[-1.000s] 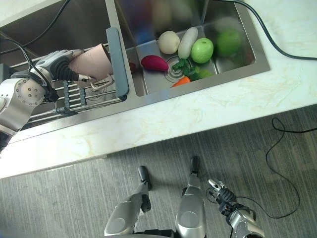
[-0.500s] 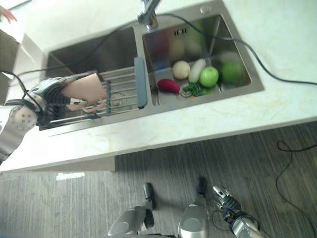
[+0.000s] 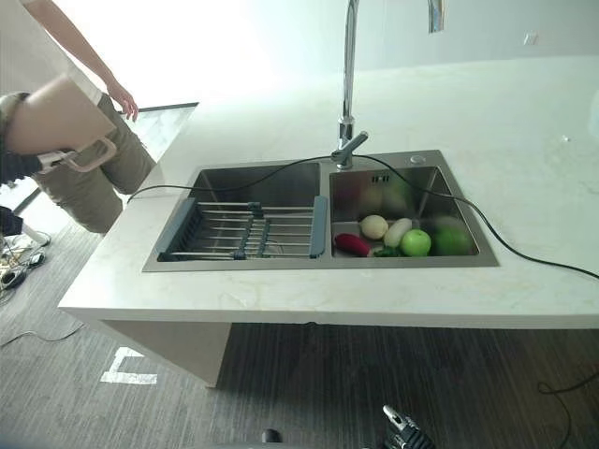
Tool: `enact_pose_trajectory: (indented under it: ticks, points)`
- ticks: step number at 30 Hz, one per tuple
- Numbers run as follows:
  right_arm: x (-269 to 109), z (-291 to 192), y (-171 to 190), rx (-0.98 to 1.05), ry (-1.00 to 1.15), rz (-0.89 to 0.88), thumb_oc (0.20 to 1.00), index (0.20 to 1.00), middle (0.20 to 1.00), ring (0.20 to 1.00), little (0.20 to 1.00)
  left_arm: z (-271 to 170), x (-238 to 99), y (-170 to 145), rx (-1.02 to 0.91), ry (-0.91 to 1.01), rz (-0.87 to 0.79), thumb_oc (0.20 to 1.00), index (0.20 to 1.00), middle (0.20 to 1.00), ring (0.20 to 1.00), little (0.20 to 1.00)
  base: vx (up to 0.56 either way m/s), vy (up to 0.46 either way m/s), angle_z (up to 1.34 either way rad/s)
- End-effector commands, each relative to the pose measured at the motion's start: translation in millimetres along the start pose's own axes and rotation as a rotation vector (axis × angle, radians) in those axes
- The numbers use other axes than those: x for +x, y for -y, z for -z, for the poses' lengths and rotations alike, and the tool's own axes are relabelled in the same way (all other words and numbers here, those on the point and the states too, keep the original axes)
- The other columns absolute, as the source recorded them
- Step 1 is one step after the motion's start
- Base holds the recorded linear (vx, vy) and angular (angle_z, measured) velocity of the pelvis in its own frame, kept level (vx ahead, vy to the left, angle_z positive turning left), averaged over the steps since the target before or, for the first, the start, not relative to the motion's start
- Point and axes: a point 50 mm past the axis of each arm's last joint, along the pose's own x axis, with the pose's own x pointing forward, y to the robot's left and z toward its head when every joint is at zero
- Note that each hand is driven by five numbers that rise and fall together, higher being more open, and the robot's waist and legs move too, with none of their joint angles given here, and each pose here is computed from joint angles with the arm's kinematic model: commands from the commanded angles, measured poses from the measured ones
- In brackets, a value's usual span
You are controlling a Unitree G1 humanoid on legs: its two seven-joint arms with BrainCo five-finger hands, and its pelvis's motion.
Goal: Place the dishes in the dishwasher.
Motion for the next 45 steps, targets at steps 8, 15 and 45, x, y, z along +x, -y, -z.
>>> enact_pose_trajectory:
  ticks: [8, 15, 45]
  points:
    - [6, -20, 0, -0.012, 0.038, 0.027, 1.000, 1.000, 1.000, 1.000, 1.000, 15, -21, -30, -0.071, 0.017, -0.259, 0.200, 0.200, 0.200, 0.200, 0.200, -0.11, -0.117, 0.62]
    - [3, -33, 6, 0.087, 0.138, 0.066, 1.000, 1.000, 1.000, 1.000, 1.000, -8, -30, -14, -0.179, 0.081, -0.351, 0.200, 0.200, 0.200, 0.200, 0.200, -0.28, 0.009, 1.39]
    - [10, -6, -23, 0.112, -0.028, -0.172, 1.000, 1.000, 1.000, 1.000, 1.000, -139, -24, 12, -0.707, 0.498, -0.178, 0.200, 0.200, 0.200, 0.200, 0.200, -0.09, 0.088, 1.10]
